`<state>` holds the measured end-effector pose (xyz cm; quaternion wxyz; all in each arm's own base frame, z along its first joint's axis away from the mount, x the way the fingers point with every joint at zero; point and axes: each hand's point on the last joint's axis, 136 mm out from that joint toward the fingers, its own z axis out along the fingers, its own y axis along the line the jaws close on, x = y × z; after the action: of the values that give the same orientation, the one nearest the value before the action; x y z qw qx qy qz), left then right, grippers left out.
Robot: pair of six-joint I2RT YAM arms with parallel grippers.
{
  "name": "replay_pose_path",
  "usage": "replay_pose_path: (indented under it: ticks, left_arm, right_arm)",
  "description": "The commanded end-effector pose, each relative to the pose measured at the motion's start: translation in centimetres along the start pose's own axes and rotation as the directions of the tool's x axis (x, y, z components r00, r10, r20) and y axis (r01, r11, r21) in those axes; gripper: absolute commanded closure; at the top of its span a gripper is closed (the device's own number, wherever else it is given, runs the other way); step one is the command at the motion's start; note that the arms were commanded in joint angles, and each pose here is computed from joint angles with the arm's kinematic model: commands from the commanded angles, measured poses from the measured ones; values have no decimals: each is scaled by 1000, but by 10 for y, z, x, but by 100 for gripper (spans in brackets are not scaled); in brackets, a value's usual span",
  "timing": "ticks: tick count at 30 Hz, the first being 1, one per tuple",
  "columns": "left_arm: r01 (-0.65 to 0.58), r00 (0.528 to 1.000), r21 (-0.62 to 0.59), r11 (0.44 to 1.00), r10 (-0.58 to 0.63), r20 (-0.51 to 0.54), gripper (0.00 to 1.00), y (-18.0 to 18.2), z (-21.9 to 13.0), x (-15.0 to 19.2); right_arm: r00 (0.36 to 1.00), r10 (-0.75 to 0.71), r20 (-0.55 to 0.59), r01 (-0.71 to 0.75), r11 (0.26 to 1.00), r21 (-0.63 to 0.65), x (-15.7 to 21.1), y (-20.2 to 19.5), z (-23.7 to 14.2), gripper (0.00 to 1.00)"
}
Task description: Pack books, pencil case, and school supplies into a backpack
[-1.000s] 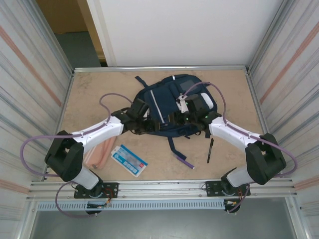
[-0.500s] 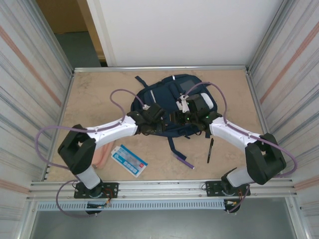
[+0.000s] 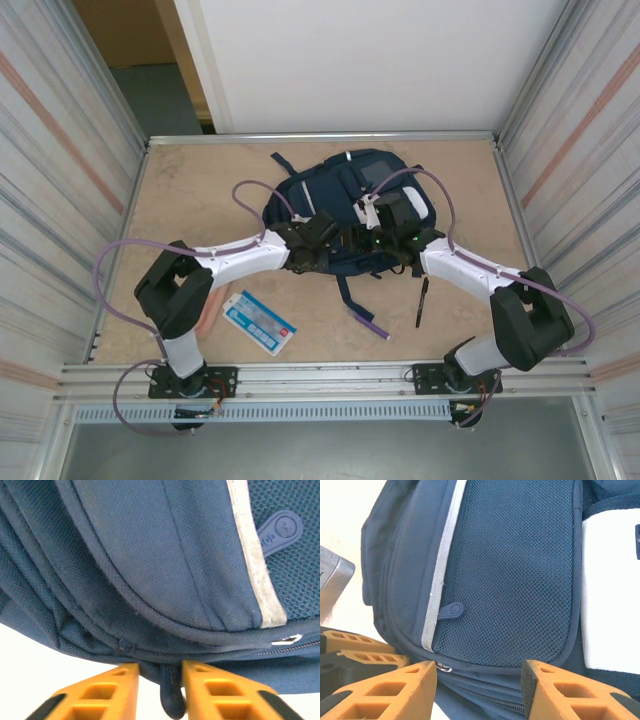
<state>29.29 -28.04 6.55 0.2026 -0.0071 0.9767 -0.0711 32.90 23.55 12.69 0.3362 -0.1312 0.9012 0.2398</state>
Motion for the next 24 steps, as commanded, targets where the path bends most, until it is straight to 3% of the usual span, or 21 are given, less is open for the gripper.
replay_pose_path:
  ticks: [1, 8, 14, 17, 20, 24]
  left_arm:
    - [-18, 1000, -37, 999, 19, 13, 82, 2, 0, -5]
    - [-32, 999, -35, 999, 32, 9, 98, 3, -5, -5]
    - [-74, 995, 35, 997, 71, 72, 100, -6, -27, -17]
    - [-99, 989, 125, 987, 84, 118, 100, -18, -40, -27]
    - [-128, 987, 321, 938, 91, 129, 100, -44, -53, -33]
    - [-172, 982, 435, 884, 119, 145, 100, -65, -65, -36]
  right_arm:
    - [999, 17, 31, -17, 1000, -13, -4, 1, -8, 52]
    - [1000, 24, 15, -24, 1000, -12, 0, 0, -10, 52]
    - [999, 52, -4, -52, 998, 22, 8, -3, -10, 52]
    - [979, 202, -30, -198, 974, 107, 15, -16, -10, 50]
    - [934, 355, -40, -346, 926, 153, 17, -18, -12, 46]
    - [806, 592, 7, -582, 789, 199, 11, -28, -16, 44]
